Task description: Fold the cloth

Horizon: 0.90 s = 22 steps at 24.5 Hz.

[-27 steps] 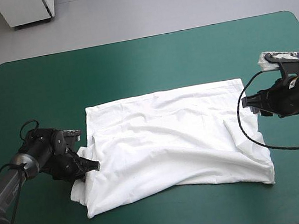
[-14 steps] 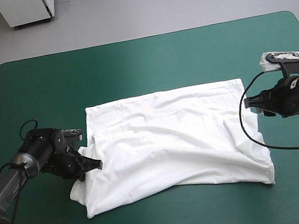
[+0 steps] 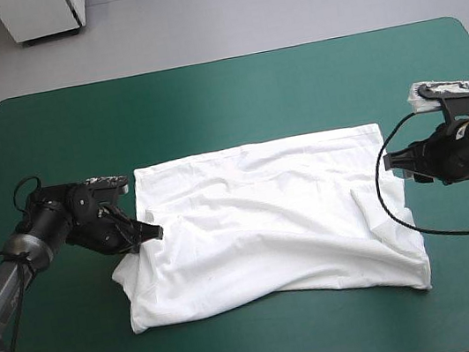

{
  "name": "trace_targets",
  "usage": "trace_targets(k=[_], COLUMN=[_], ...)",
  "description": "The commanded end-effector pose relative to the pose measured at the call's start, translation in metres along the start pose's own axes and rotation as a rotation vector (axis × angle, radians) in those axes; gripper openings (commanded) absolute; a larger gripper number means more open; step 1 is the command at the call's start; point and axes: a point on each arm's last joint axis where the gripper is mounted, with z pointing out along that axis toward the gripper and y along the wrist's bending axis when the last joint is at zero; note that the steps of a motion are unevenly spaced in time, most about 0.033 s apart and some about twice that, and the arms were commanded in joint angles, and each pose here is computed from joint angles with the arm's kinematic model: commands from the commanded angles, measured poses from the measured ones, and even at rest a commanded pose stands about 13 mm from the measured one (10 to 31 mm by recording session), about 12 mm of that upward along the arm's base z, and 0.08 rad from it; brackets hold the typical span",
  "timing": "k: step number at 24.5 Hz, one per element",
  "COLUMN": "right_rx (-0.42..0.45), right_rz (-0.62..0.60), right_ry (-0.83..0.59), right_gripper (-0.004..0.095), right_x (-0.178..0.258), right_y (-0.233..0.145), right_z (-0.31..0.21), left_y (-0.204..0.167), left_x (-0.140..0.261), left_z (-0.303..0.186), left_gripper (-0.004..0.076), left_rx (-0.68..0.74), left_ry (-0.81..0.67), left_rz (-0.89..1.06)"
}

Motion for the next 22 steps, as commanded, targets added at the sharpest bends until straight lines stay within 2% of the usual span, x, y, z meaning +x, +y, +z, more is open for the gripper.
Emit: trace_targets(k=[1, 3, 9, 14, 22], right_rx=[-0.006, -0.004, 0.017, 0.017, 0.018], right_rz=[-0.01, -0.011, -0.016, -0.009, -0.009], right_ry=[-0.079, -0.079, -0.079, -0.079, -0.08], right_gripper=[0.0398, 0.0398, 0.0398, 0.0398, 0.0398], right_x=[-0.005, -0.005, -0.005, -0.005, -0.005], right_y=[0.002, 0.002, 0.0, 0.0, 0.0], right_z=[-0.014, -0.014, -0.014, -0.014, -0.014], left_y=[-0.016, -0.025, -0.066, -0.068, -0.066], left_x=[-0.009, -0.011, -0.011, -0.017, -0.019], left_z=[-0.024, -0.025, -0.013, 0.029, 0.046], left_gripper=[-0.0009, -0.0009, -0.0009, -0.0009, -0.0008], left_rx=[0.125, 0.177, 0.217, 0.208, 0.202], left_ry=[-0.108, -0.13, -0.136, -0.006, 0.043], left_rz=[0.022, 0.041, 0.181, 0.166, 0.165])
